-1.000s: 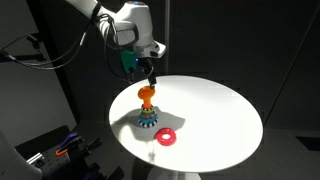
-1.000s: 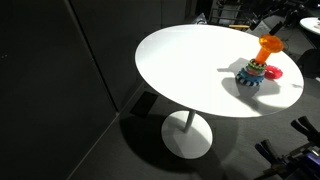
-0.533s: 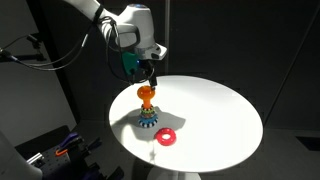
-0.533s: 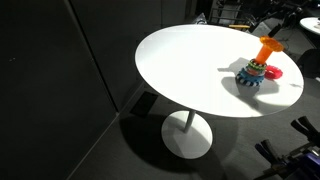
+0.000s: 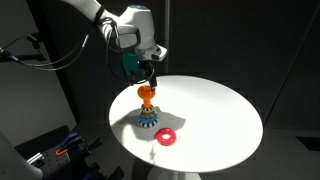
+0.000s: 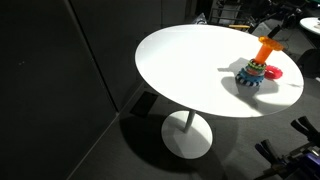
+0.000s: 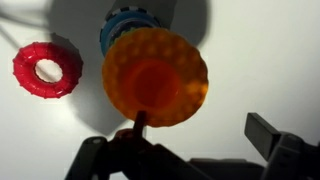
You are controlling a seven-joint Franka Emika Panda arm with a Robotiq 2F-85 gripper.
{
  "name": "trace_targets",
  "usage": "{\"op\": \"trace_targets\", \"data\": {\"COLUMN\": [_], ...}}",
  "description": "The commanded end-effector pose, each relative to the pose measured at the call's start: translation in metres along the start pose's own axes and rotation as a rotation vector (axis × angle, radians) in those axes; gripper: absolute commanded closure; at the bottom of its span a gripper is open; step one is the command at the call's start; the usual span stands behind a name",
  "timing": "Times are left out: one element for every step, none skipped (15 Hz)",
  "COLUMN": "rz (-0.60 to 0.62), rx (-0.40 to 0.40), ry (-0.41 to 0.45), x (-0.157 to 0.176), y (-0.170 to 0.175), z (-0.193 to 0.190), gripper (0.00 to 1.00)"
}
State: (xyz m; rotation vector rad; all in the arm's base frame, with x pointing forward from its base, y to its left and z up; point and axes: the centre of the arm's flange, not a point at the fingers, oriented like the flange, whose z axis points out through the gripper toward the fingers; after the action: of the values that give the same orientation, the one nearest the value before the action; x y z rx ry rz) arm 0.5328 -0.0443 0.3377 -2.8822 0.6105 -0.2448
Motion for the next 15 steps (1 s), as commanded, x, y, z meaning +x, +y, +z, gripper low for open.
{"op": "trace_targets", "data": {"rz": [0.016,0.015,0.012,0.010,0.008,0.007,0.005,0.004,0.001,-0.002,-0.006,-0.009,-0.012,-0.014,-0.016], "rx": [0.013,0.015,0.018,0.021,0.023,0.027,0.028,0.029,0.029,0.030,0.033,0.035,0.036,0.036,0.035], "ry": [0.013,0.016,0.020,0.023,0.026,0.028,0.028,0.025,0.023,0.017,0.011,0.003,-0.005,-0.012,-0.020], "x": [0.003,0.002,0.001,0.000,0.000,-0.001,-0.002,-0.002,-0.003,-0.004,-0.005,-0.007,-0.008,-0.009,-0.010], "y": [-0.004,-0.004,-0.005,-0.006,-0.007,-0.008,-0.009,-0.010,-0.011,-0.012,-0.013,-0.015,-0.016,-0.017,-0.018], "z": [-0.010,-0.012,-0.014,-0.017,-0.019,-0.021,-0.023,-0.023,-0.024,-0.025,-0.025,-0.025,-0.025,-0.025,-0.025], "gripper": [0.00,0.00,0.00,0.00,0.00,0.00,0.00,0.00,0.00,0.00,0.00,0.00,0.00,0.00,0.00]}}
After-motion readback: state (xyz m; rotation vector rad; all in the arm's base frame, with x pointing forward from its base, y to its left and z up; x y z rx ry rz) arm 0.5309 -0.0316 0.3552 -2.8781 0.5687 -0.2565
